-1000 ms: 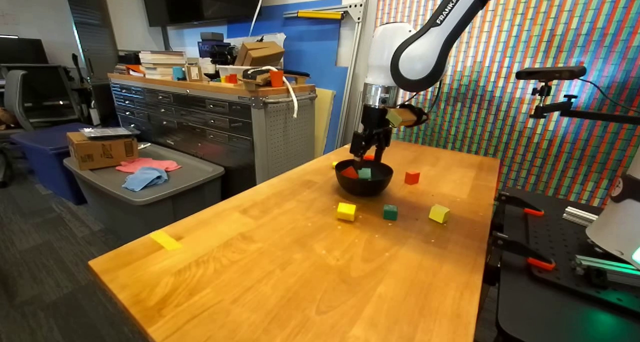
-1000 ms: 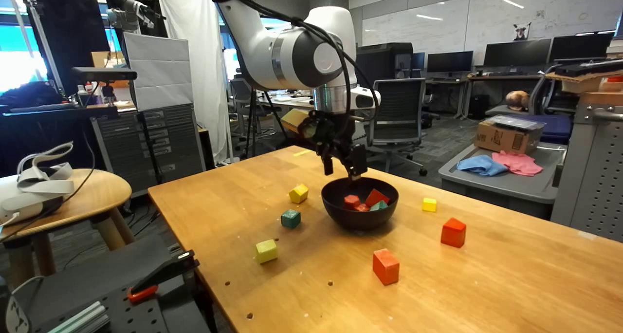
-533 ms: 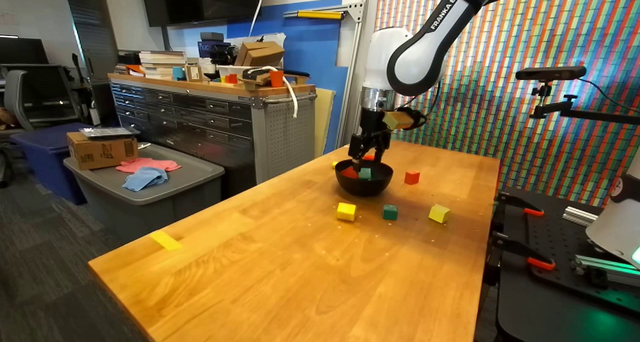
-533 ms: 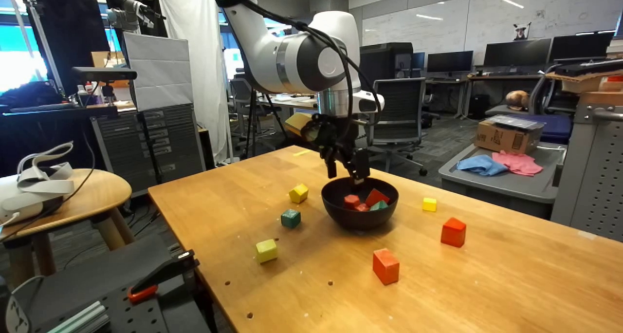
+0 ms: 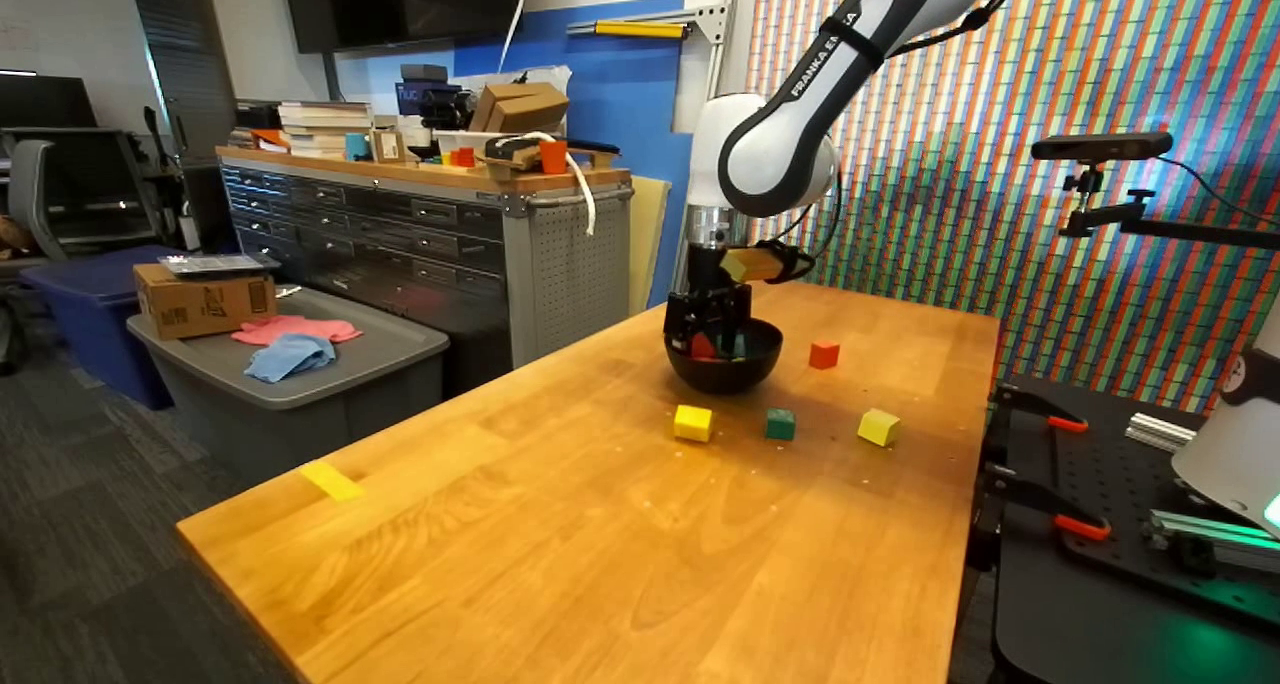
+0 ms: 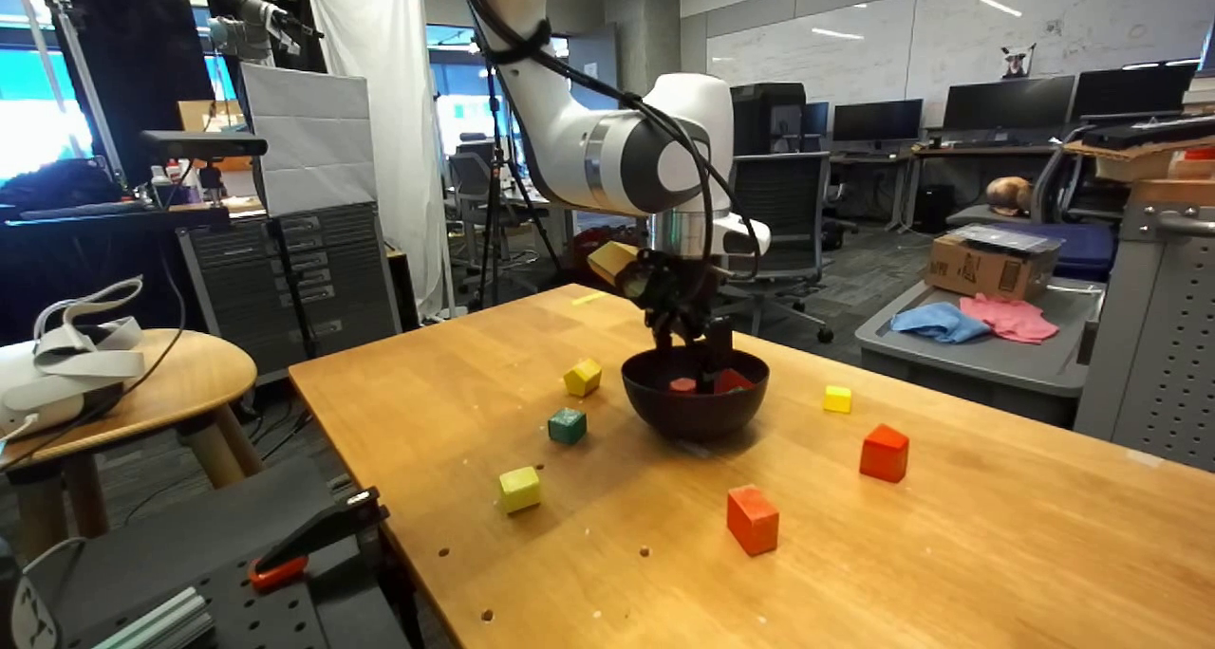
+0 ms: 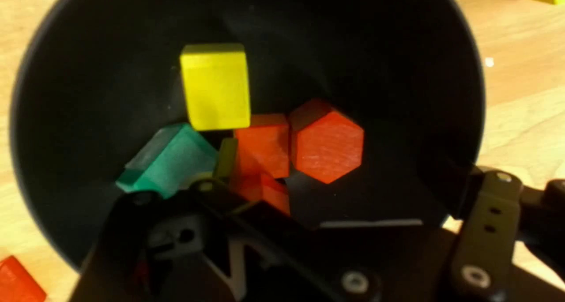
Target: Take the blocks from the black bowl one at a time and place them on the table
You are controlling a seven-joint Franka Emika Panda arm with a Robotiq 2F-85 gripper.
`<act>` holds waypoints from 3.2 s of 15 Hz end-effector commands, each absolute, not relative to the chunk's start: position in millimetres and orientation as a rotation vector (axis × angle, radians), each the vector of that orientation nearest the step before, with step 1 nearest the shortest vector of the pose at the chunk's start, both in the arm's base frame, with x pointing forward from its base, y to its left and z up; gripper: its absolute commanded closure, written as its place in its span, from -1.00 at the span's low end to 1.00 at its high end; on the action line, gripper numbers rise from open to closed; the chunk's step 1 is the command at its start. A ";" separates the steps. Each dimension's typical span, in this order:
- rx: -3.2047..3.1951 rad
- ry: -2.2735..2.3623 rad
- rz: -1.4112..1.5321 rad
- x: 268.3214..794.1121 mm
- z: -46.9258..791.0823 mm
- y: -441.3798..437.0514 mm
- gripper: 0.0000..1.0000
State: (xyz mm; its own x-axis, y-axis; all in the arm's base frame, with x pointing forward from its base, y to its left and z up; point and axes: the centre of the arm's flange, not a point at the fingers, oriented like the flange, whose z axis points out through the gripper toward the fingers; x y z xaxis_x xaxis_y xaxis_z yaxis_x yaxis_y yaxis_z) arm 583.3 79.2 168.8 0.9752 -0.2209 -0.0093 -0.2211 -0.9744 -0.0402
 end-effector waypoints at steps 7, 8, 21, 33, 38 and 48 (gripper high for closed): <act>-3.064 0.474 0.128 612.1 140.0 68.5 -0.37; -3.066 0.487 0.148 610.2 139.8 67.3 -0.22; -3.127 0.539 0.086 591.0 175.6 65.3 0.06; -3.076 0.100 -0.331 567.1 301.2 129.2 0.06; -3.067 -0.266 -0.221 595.6 252.4 207.9 0.06; -3.055 -0.387 -0.161 658.5 140.8 254.4 0.06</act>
State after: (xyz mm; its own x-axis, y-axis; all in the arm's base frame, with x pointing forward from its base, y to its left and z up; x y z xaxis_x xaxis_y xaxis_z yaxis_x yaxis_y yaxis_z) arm 623.8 238.6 147.3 0.9723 0.2160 0.0896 0.2216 -0.9735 -0.0569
